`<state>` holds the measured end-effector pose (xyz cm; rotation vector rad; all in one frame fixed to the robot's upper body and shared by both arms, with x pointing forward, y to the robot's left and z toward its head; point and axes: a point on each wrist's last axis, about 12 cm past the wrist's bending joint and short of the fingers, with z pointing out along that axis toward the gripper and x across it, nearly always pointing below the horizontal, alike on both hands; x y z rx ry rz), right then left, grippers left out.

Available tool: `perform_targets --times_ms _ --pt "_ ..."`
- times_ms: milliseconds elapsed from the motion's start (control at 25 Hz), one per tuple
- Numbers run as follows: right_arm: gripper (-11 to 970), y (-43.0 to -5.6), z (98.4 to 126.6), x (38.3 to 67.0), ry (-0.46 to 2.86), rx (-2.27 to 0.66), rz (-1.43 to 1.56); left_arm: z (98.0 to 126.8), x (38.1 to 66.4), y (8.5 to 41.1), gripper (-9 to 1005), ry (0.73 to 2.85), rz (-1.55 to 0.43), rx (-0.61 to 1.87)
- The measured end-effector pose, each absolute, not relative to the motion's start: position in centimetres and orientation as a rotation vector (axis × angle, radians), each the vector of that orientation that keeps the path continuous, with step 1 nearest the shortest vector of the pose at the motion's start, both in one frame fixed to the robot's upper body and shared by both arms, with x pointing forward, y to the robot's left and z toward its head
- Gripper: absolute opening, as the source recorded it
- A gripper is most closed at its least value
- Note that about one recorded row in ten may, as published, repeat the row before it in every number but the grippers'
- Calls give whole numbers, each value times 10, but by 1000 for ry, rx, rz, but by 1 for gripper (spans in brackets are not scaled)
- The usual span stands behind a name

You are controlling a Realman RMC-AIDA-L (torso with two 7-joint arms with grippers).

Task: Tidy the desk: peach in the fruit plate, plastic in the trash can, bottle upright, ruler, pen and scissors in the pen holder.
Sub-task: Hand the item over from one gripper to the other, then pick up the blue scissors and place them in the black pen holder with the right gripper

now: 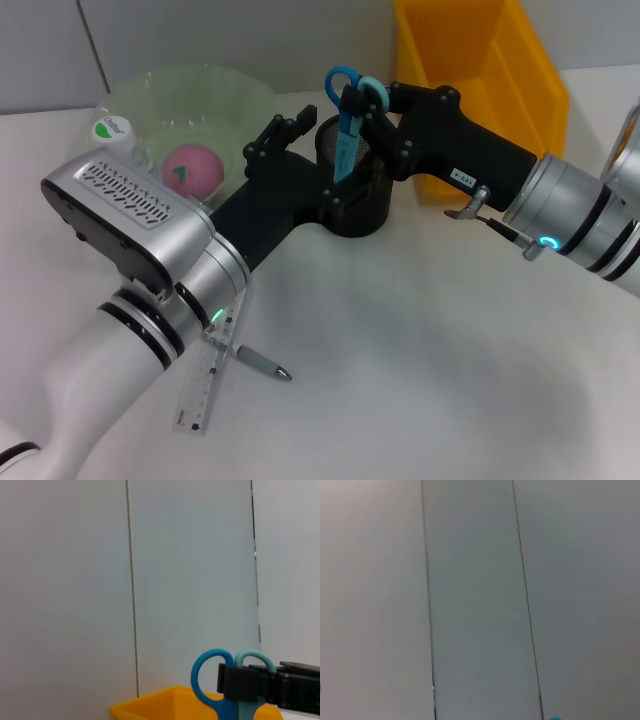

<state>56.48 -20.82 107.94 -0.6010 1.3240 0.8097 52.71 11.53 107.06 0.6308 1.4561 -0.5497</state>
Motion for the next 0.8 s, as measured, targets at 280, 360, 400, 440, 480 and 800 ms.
perform_targets --times_ms 280,360,400,440,480,800 --pt "87 -214 1085 568 1295 -580 792 1067 525 121 818 1474 -562 606" --pt "88 -219 1088 570 1282 -566 769 1066 522 124 818 1484 -573 594" --pt "88 -219 1088 570 1282 -566 769 1066 522 124 818 1484 -573 594" --pt "88 -221 1089 571 1277 -558 762 1059 512 134 818 1508 -613 591" --pt "89 -223 1091 572 1273 -552 753 1059 512 134 818 1508 -613 591" --pt "92 -234 1097 578 1255 -521 697 1060 495 169 818 1489 -785 622"
